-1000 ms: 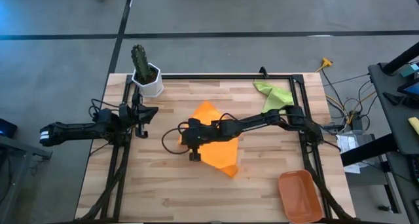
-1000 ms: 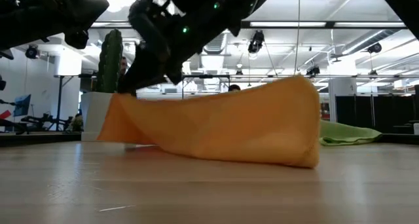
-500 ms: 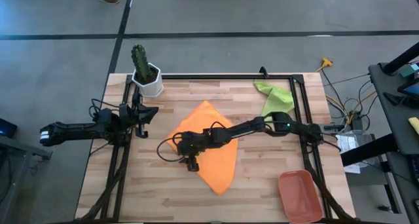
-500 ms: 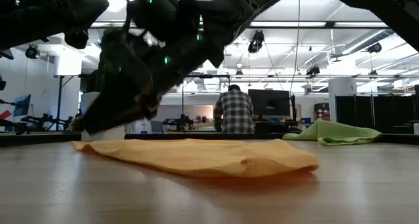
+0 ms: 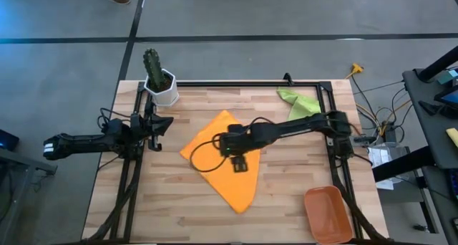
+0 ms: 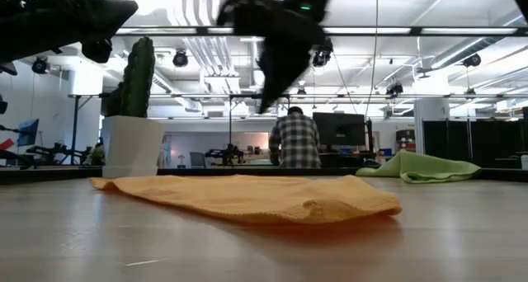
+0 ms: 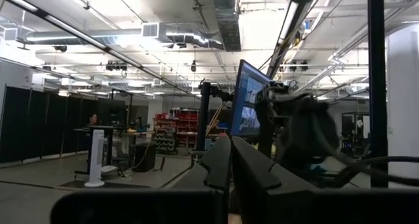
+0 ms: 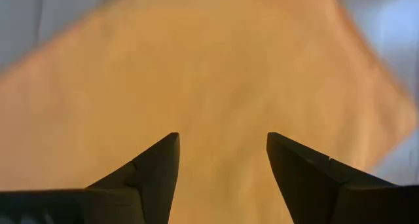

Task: Roll microfiber towels into tight, uniform cylinder then place into a basket
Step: Fold the orange microfiber cloth

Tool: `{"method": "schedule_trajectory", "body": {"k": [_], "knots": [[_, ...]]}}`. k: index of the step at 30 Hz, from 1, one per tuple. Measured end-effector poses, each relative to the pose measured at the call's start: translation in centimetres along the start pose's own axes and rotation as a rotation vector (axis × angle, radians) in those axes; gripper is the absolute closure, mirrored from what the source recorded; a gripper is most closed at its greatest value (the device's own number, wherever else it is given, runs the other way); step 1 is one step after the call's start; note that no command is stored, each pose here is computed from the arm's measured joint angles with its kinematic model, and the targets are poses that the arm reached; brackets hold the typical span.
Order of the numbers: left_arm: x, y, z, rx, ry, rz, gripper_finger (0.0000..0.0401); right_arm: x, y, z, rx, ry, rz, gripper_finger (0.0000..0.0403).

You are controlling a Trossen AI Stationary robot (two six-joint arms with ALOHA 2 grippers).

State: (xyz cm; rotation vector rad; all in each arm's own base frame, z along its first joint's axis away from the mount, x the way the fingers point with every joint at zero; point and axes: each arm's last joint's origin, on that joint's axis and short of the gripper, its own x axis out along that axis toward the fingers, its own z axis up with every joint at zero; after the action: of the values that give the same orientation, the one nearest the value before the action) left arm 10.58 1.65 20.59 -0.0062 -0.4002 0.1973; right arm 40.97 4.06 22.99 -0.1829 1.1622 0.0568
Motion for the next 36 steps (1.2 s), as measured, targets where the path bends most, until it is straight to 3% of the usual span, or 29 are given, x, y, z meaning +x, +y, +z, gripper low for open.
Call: {"method": "schedule_trajectory", "body": {"k": [6,10,18,22,26,30,36], "knots": [[0.0,0.0,0.0,0.0,0.001,0.001,0.0401,-0.3,1.4,-6.0,0.039,0.042,0.014,0.0184],[0.0,0.0,0.0,0.0,0.002,0.001,0.0401,-0.2,3.2,-8.9,0.011,-0.043,0.03,0.0184],[0.1,0.0,-0.2,0.006,0.02,0.002,0.0401,-0.5,7.6,-12.8,-0.132,-0.176,-0.067,0.0184],[0.2,0.0,-0.4,0.011,0.036,0.008,0.0401,0.2,10.1,-14.5,-0.317,-0.17,-0.192,0.0184],[0.3,0.1,-0.6,0.008,0.046,0.022,0.0401,2.0,11.1,-15.3,-0.392,-0.145,-0.308,0.0184],[0.3,0.1,-0.6,0.004,0.053,0.022,0.0401,3.5,11.6,-14.7,-0.42,-0.116,-0.335,0.0184],[0.3,0.0,-0.7,0.002,0.06,0.021,0.0401,5.4,12.3,-13.8,-0.598,-0.028,-0.423,0.0184]]}}
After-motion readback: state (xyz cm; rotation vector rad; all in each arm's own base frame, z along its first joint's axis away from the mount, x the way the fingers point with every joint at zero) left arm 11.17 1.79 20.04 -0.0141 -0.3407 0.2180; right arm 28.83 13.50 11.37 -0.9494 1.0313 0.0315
